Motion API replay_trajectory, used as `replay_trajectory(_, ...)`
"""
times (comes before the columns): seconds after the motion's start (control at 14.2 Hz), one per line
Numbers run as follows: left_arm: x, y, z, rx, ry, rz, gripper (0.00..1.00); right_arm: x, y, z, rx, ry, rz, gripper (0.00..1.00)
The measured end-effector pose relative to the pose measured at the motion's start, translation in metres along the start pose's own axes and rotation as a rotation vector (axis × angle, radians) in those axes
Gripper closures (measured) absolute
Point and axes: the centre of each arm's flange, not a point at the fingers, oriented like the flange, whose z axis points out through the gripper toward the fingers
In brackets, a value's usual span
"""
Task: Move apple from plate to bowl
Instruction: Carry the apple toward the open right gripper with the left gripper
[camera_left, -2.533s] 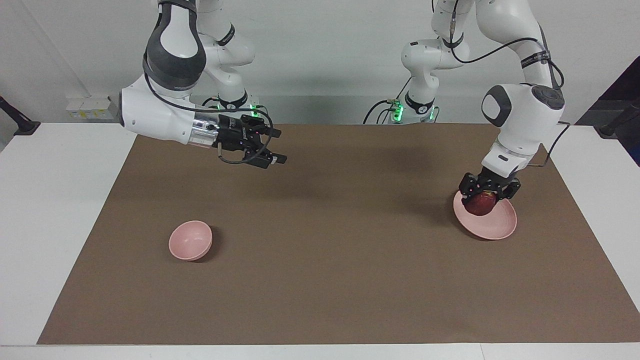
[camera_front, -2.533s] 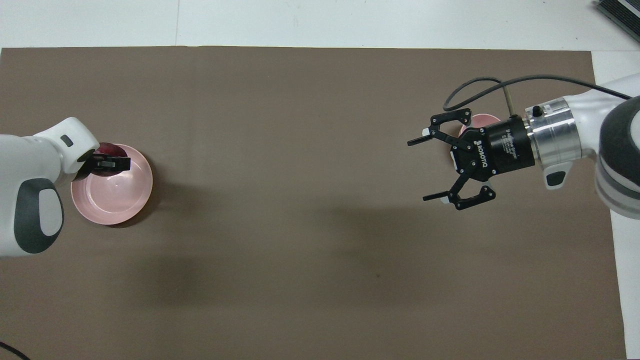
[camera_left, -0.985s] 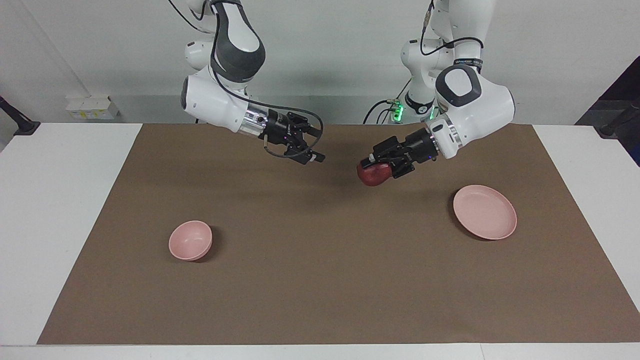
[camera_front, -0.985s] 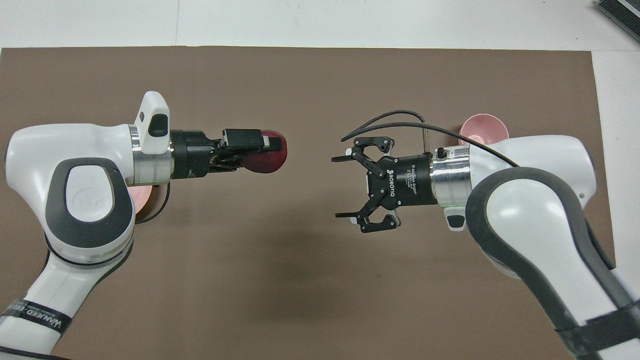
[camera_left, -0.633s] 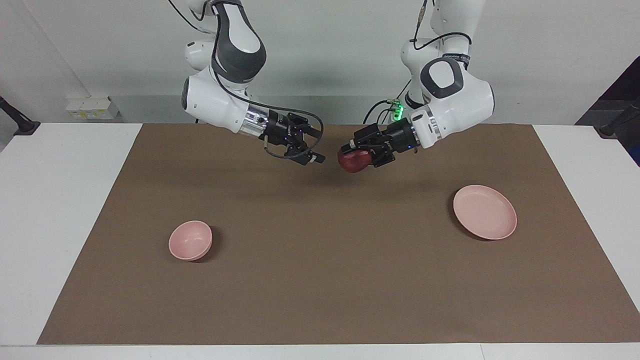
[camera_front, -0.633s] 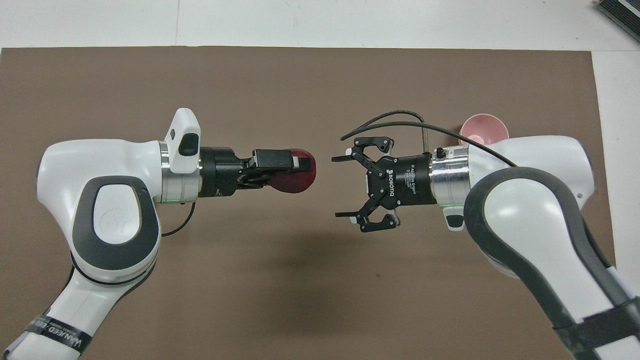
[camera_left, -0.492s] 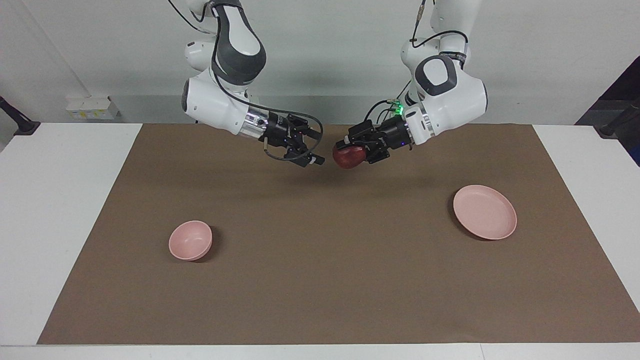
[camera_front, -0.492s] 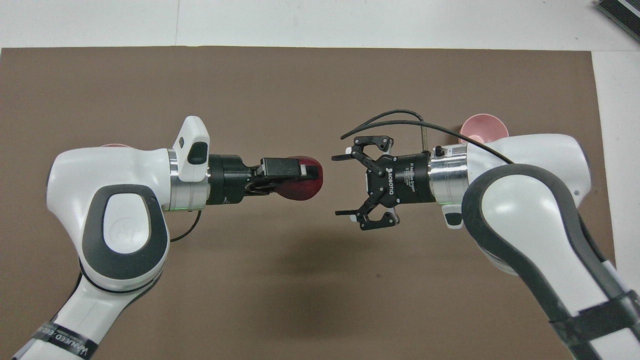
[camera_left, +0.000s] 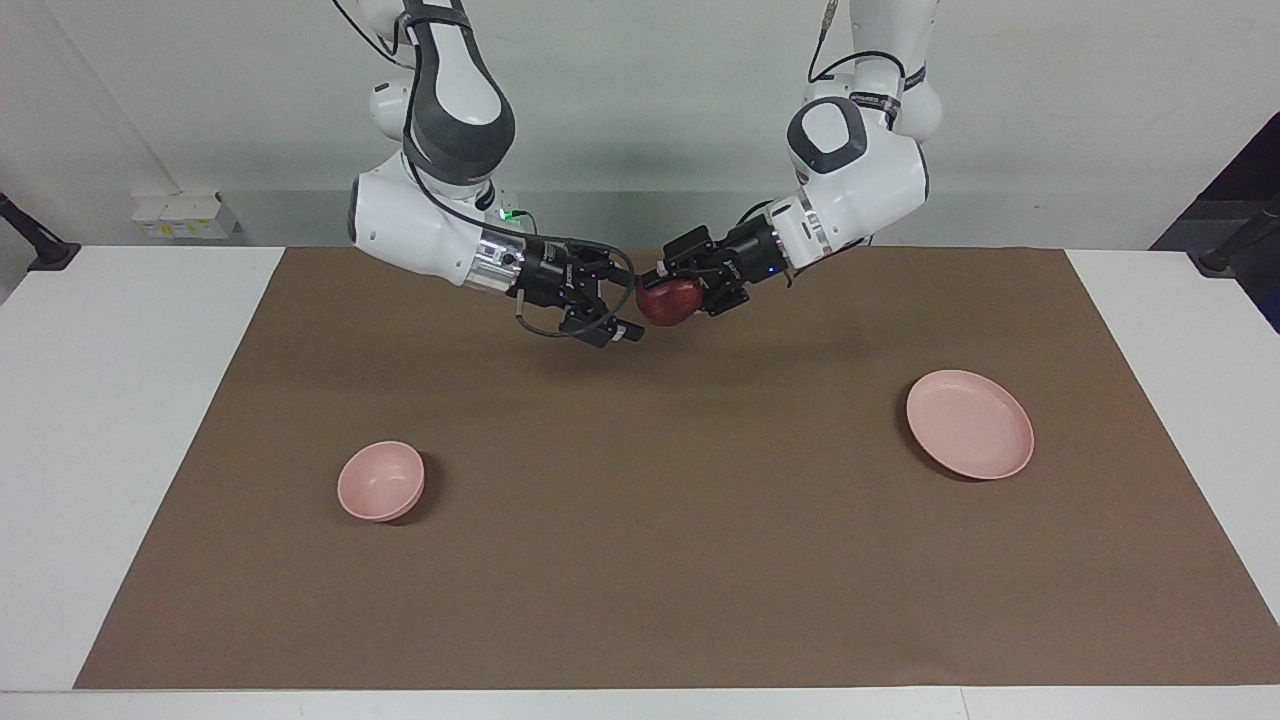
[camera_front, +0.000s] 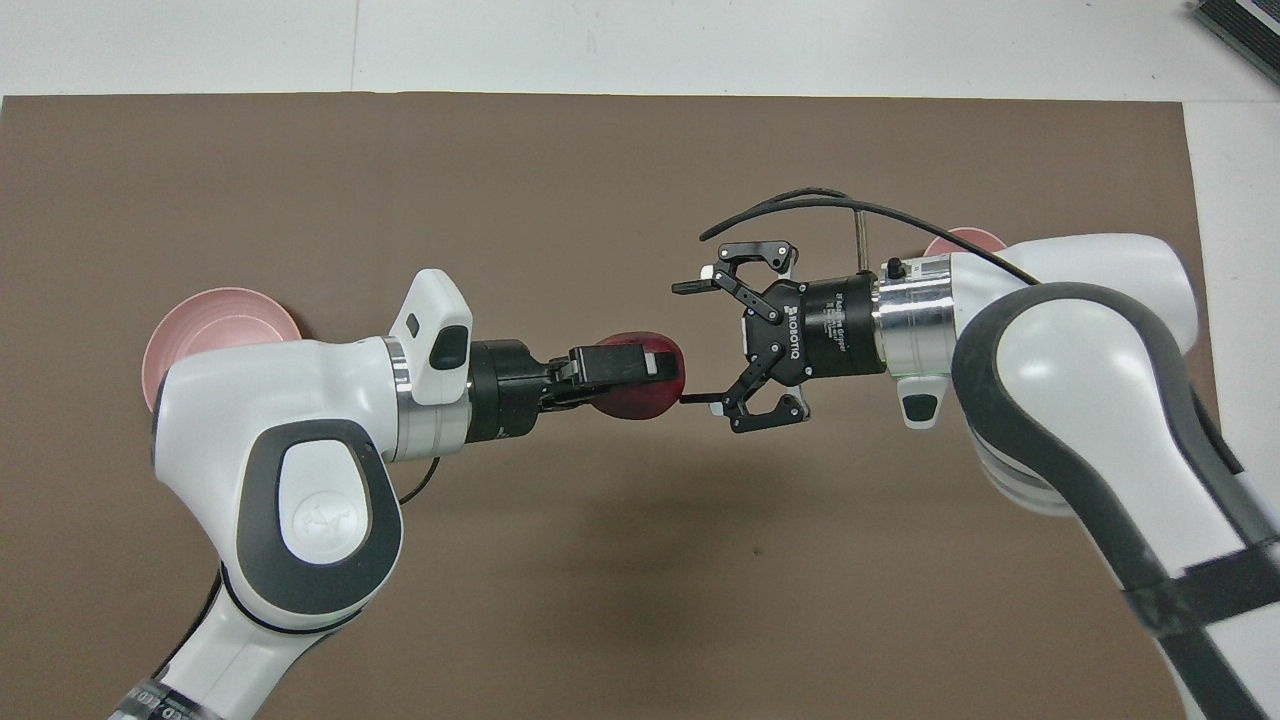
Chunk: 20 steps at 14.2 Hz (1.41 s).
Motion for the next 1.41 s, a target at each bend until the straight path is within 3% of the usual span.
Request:
replay_trajectory(0.77,-0.006,0.006,0.008,-0.02,0.054,-0.017,0.18,-0.001,0.014,0.019,-0.062,-0.008,-0.065,0.0)
replay_trajectory(0.91,-0.006,0.006,0.008,-0.02,0.053,-0.017,0.18,-0.001,0.014,0.018,-0.058,-0.008,-0.07,0.04)
replay_trajectory(1.06,-0.007,0.006,0.008,-0.02,0.053,-0.015,0.18,-0.001,0.012,0.014,-0.05,-0.007,-0.085,0.22)
replay_trajectory(1.41,-0.007,0.007,0.008,-0.02,0.053,-0.012,0.18,-0.001,0.012,0.013,-0.053,-0.01,-0.094,0.22)
